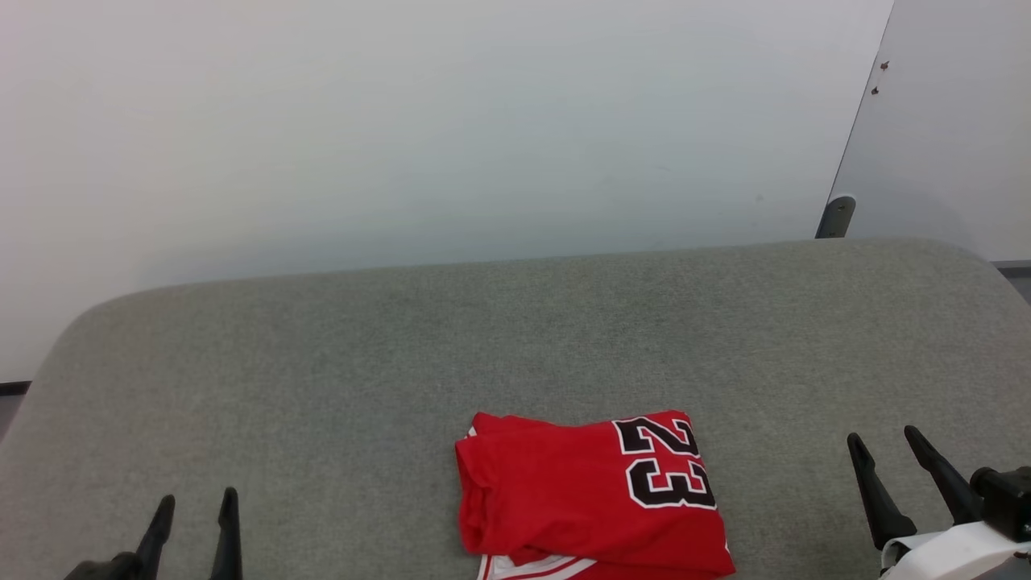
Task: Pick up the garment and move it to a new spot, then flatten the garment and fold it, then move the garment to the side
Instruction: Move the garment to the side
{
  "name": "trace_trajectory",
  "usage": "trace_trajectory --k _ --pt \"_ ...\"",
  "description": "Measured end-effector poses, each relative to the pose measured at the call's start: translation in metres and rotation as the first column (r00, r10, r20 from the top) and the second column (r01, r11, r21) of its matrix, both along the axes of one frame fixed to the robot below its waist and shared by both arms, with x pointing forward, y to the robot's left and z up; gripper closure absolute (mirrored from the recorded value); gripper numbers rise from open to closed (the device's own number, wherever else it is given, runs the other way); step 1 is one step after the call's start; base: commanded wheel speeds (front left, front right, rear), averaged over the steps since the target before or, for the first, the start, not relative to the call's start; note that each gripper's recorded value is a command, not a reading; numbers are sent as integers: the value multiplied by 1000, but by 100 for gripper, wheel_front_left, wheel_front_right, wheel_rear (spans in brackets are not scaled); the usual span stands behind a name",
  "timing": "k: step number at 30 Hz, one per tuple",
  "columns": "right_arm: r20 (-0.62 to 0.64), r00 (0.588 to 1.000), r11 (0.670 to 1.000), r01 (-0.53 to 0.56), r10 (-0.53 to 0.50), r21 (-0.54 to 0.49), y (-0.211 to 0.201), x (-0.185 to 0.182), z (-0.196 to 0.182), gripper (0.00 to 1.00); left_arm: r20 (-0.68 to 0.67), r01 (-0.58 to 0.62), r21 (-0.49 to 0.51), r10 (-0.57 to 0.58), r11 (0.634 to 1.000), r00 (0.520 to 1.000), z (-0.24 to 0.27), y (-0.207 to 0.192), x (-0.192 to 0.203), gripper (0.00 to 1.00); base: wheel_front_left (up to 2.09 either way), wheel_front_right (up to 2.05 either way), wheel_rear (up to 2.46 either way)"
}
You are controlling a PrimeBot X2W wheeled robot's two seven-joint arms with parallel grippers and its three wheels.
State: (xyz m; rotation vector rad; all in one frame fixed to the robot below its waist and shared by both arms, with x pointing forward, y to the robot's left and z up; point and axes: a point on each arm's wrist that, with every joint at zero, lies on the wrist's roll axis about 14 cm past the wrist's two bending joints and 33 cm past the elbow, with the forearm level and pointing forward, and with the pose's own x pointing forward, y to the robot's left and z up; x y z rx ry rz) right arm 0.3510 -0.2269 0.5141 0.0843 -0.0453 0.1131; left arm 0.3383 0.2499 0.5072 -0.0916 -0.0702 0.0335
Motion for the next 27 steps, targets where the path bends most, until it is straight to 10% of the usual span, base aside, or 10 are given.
trace_trajectory --k 27 --pt "-282 932 966 -252 229 -47 74 22 -43 0 -40 -93 -41 91 995 995 -10 25 -20 0 0 0 0"
